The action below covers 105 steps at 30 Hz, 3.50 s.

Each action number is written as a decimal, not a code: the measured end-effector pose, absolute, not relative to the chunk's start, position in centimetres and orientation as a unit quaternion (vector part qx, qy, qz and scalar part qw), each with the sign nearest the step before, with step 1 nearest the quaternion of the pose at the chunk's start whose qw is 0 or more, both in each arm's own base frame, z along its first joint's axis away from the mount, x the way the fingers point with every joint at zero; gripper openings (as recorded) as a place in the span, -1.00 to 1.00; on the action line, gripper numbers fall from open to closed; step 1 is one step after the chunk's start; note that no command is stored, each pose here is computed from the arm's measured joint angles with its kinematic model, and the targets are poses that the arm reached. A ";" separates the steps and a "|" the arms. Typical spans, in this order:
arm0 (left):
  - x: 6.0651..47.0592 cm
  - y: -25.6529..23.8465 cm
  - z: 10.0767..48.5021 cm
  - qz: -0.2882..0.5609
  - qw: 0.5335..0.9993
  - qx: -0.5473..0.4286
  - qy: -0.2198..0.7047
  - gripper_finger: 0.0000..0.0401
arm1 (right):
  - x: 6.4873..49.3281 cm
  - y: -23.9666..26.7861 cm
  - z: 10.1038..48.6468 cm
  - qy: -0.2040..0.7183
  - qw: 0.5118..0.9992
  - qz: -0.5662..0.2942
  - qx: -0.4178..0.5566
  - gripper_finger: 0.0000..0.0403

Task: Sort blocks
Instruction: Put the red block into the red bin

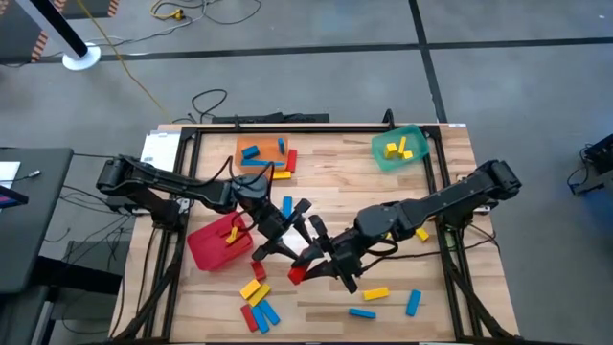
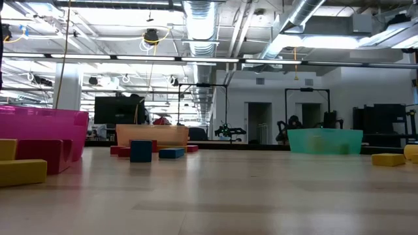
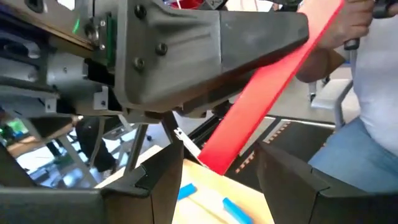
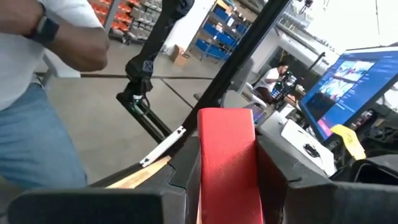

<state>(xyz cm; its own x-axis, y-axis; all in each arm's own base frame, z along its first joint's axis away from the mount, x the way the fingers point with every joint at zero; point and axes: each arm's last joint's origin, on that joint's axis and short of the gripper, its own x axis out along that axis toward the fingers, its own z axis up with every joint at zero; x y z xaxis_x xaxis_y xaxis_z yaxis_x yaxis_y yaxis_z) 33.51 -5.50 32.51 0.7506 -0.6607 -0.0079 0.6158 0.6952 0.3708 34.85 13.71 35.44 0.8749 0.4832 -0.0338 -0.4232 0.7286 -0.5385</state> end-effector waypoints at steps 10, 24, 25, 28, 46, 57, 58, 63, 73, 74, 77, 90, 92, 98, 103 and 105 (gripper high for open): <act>33.5 -5.4 32.4 -0.357 0.920 0.155 -0.049 -0.28 | 34.6 14.3 35.2 -0.036 0.931 0.217 -0.292 -0.39; 33.4 -5.5 32.0 -0.384 0.912 0.143 -0.033 -0.60 | 34.2 14.9 35.2 -0.014 0.940 0.186 -0.286 -0.39; 33.4 -5.5 31.9 -0.386 0.911 0.142 -0.031 -0.62 | 34.2 14.9 35.2 -0.012 0.941 0.186 -0.284 -0.39; 33.2 -5.6 31.8 -0.396 0.908 0.140 -0.019 -0.67 | 34.2 14.8 35.1 -0.005 0.943 0.187 -0.276 -0.39; 28.6 -5.1 32.9 -0.358 0.915 0.152 0.110 -0.70 | 34.0 14.7 34.2 0.059 0.952 0.129 -0.272 0.08; 24.2 -5.0 31.3 -0.239 0.896 0.154 0.340 -0.71 | 33.6 14.4 32.8 0.143 0.954 0.095 -0.245 0.11; 23.7 -5.0 31.0 -0.230 0.889 0.151 0.366 -0.71 | 33.6 14.3 32.7 0.152 0.954 0.095 -0.239 0.11; 21.1 -5.3 30.0 -0.186 0.844 0.124 0.488 -0.71 | 33.2 14.3 31.9 0.197 0.951 0.097 -0.217 0.11; 15.7 -5.7 29.6 -0.020 0.754 0.093 0.650 -0.71 | 32.0 14.9 30.4 0.282 0.938 0.099 -0.177 0.11; 15.3 -5.7 29.5 -0.004 0.747 0.094 0.658 -0.71 | 31.9 14.9 30.3 0.289 0.937 0.097 -0.172 0.11; 14.7 -6.3 28.8 0.015 0.734 0.101 0.671 -0.71 | 31.6 15.0 30.0 0.307 0.934 0.094 -0.159 0.11; 16.8 -8.9 22.4 -0.008 0.611 0.210 0.763 -0.71 | 31.6 15.2 30.2 0.300 0.940 0.090 -0.137 0.11; 17.3 -9.2 21.6 -0.019 0.589 0.230 0.774 -0.70 | 31.7 15.2 30.2 0.296 0.941 0.090 -0.134 0.11; 18.8 -8.9 19.3 -0.022 0.515 0.301 0.802 -0.70 | 31.7 15.4 30.4 0.287 0.945 0.091 -0.130 0.11; 19.3 -8.6 18.7 -0.012 0.477 0.356 0.804 -0.69 | 31.7 15.5 30.2 0.286 0.945 0.093 -0.129 0.11; 19.6 -8.6 19.0 0.001 0.479 0.379 0.792 -0.69 | 31.6 15.5 30.0 0.292 0.943 0.093 -0.131 0.11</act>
<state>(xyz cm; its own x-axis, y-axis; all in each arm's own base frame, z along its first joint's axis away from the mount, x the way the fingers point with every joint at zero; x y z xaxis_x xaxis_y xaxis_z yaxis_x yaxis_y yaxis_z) 19.64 -8.57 19.03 -0.2532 0.6018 -0.7575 0.5999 0.7120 0.3651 31.64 15.48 30.01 0.8123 0.0981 -0.5750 -0.2509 0.9486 -0.1927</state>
